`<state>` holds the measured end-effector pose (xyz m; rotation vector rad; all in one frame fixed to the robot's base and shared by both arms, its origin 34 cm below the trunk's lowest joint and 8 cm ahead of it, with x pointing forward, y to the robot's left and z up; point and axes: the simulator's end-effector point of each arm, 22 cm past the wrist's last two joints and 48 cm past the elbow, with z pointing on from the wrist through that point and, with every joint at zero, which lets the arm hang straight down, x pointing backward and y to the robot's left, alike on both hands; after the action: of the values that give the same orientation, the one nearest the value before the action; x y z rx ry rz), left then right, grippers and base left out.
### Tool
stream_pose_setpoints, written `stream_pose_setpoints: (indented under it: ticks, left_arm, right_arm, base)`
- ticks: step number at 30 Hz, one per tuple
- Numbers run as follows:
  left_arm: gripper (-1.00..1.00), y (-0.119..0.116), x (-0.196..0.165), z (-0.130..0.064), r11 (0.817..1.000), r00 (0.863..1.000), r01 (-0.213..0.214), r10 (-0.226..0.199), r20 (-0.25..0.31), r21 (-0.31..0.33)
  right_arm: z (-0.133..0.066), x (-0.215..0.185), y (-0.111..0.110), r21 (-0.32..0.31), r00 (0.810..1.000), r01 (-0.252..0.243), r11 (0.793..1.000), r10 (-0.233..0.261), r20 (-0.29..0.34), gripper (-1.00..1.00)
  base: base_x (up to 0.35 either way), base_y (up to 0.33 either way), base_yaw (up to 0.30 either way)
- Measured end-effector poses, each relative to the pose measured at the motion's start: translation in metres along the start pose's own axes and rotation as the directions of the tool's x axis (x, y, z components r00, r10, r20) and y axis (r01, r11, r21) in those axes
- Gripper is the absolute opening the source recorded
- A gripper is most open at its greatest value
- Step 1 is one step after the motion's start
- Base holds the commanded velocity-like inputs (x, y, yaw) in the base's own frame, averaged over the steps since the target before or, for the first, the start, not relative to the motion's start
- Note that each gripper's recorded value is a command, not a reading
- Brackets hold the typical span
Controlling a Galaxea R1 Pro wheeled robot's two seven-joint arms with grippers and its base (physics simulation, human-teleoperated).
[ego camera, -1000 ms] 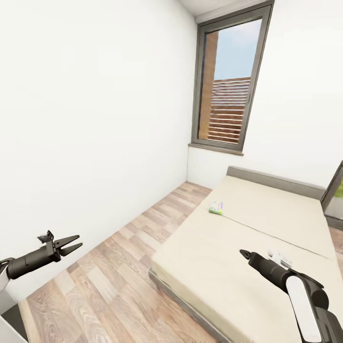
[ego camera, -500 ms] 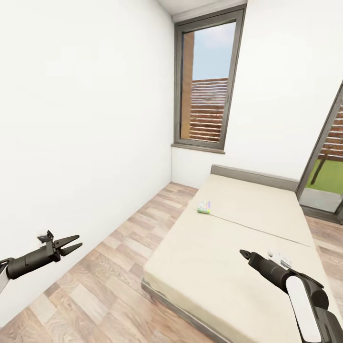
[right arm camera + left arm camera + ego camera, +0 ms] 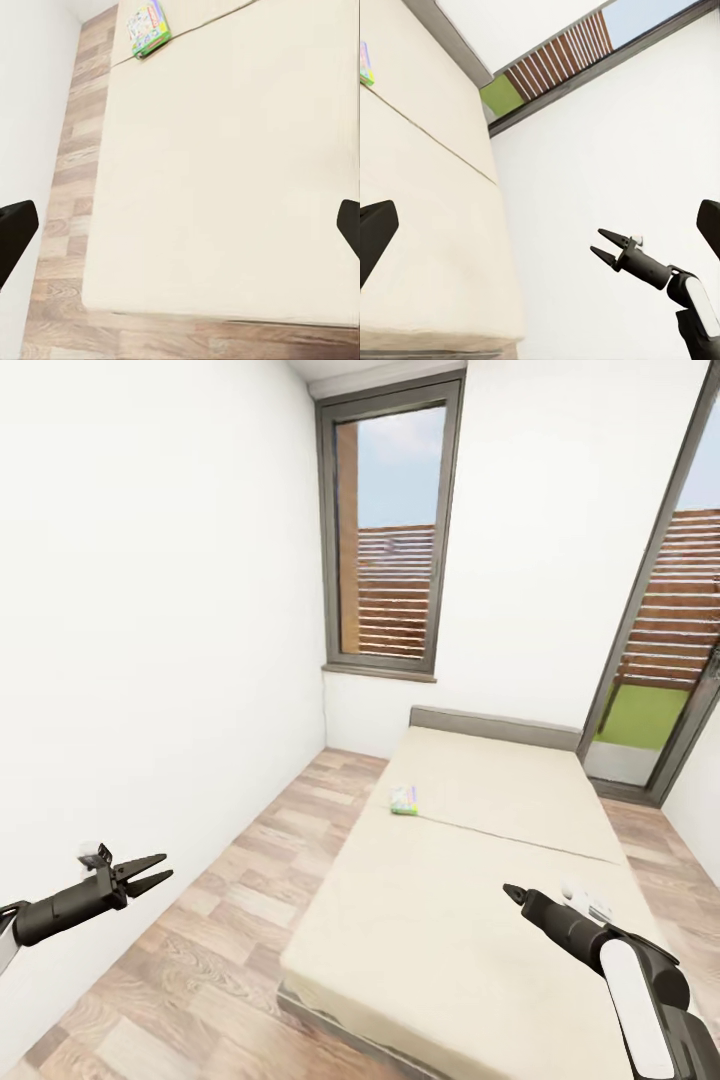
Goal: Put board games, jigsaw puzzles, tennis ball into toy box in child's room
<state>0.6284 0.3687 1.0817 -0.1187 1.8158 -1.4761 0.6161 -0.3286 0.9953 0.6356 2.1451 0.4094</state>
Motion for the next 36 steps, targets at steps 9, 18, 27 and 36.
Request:
stream_pose_setpoints:
  ticks: [9,18,27,36]
  left_arm:
    - [1.0,0.0001,0.0,0.0003,1.0,1.0,0.001,-0.001,0.0,0.001]
    - [1.0,0.0001,0.0003,0.0008,1.0,1.0,0.001,-0.001,0.0,0.002]
    - [1.0,0.0001,0.0002,0.0006,1.0,1.0,0.001,-0.001,0.0,0.002]
    - [1.0,0.0001,-0.0001,0.0002,1.0,1.0,0.0,0.0,0.0,0.001]
  right_arm:
    - [0.0004,0.0001,-0.0002,0.0,1.0,-0.001,1.0,0.001,-0.001,1.0]
    - [0.0005,0.0001,-0.0003,0.001,1.0,0.0,1.0,0.0,-0.001,1.0]
    - [0.0009,0.0008,-0.0009,0.002,1.0,-0.001,1.0,0.001,-0.002,1.0]
    - [0.001,0.0009,-0.0007,0.001,1.0,-0.003,1.0,0.003,-0.002,1.0]
  base:
    - [0.114,0.052,-0.28]
    - [0.005,0.002,-0.28]
    - [0.0,0.0,-0.28]
    - [0.0,0.109,-0.28]
